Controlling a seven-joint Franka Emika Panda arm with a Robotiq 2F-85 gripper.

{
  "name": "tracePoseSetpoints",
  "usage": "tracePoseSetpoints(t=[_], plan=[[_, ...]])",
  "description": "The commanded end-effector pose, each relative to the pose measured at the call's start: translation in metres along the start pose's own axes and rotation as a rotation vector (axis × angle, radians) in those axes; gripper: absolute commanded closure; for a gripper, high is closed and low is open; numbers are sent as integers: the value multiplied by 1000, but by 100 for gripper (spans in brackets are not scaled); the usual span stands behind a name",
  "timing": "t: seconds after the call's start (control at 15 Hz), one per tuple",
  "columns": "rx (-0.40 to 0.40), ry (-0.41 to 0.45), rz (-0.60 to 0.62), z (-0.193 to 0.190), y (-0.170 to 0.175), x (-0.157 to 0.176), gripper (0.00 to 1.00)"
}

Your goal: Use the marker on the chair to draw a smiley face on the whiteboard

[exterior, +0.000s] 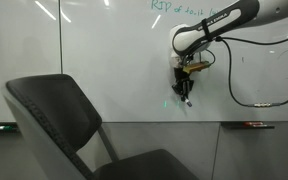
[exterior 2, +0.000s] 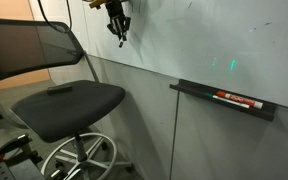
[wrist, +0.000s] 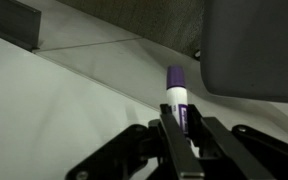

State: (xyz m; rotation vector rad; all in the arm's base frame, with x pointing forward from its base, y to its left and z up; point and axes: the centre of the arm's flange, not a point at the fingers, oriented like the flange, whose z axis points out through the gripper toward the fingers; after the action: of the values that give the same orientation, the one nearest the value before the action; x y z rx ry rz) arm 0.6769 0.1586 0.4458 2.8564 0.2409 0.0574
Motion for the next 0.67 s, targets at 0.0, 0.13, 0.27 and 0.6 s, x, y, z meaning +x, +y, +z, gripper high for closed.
tracePoseSetpoints(t=[0.0,0.13,0.27,0.6], plan=[[-9,62,63,8,62,23,94],[-15,65,74,6,72,22,94],[-21,66,82,4,79,20,94],[-35,74,85,-4,91,18,94]])
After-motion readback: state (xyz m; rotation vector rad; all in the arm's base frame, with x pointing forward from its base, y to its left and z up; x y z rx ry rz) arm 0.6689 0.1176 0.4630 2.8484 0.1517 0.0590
